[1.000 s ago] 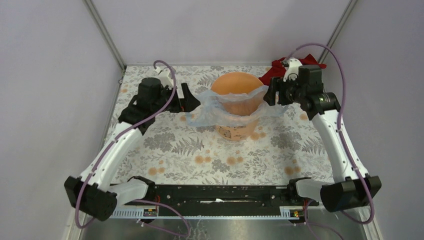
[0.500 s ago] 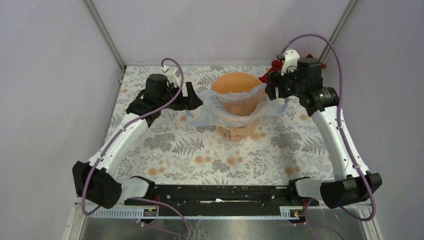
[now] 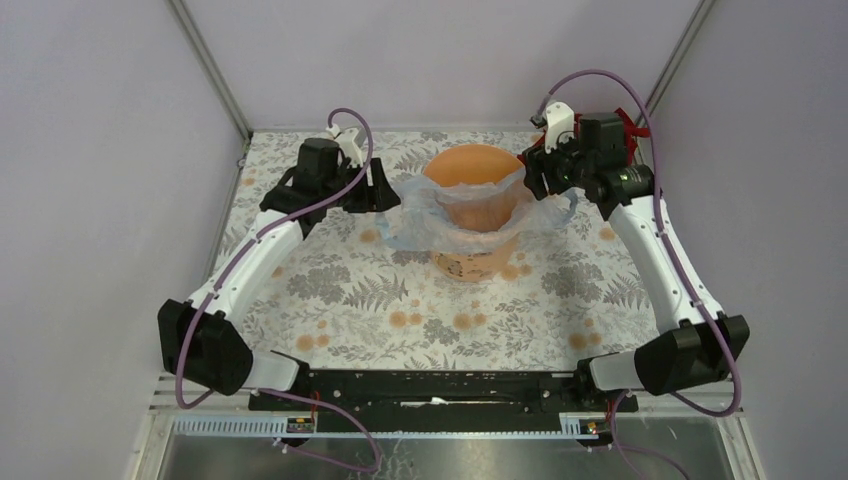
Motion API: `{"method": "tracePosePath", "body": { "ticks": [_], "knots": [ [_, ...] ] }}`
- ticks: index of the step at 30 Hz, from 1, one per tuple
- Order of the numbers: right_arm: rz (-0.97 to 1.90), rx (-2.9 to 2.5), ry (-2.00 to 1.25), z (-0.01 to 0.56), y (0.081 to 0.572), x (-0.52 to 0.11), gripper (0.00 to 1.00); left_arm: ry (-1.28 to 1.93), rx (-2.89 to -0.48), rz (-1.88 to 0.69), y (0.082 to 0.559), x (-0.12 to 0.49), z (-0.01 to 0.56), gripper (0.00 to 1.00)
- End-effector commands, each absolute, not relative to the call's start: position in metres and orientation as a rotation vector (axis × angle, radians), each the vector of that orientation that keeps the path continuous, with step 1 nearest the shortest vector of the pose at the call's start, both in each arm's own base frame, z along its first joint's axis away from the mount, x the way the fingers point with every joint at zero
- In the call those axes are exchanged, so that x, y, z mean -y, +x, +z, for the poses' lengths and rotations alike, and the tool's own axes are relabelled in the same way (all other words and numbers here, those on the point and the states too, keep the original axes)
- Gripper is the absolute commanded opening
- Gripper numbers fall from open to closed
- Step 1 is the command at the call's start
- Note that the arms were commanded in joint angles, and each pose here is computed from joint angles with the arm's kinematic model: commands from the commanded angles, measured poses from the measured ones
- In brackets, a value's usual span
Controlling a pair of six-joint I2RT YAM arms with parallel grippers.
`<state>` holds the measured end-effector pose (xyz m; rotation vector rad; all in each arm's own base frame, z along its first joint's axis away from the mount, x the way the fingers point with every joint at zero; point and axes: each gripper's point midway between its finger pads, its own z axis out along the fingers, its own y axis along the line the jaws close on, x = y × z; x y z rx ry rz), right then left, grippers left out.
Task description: Put the trash bags into the trash bin
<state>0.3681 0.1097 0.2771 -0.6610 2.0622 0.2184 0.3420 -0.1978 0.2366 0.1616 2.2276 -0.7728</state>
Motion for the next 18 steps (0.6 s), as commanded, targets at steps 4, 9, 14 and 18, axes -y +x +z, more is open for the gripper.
{"method": "tracePosePath", "body": {
  "ticks": [4, 9, 14, 18],
  "knots": [
    [0.287, -1.983, -0.638, 0.285, 0.384, -0.126, 0.65, 0.17, -2.13, -0.815, 0.358, 0.2, 0.268, 0.59],
    [0.316, -1.975, -0.542, 0.286, 0.391, -0.128, 0.6, 0.153, -2.125, -0.867, 0.365, 0.206, 0.271, 0.39],
    [0.291, -1.986, -0.461, 0.283, 0.403, -0.123, 0.43, 0.121, -2.109, -0.863, 0.377, 0.206, 0.275, 0.24],
    [0.252, -1.993, -0.378, 0.281, 0.413, -0.116, 0.23, 0.087, -2.1, -0.867, 0.388, 0.206, 0.276, 0.07]
  ]
}}
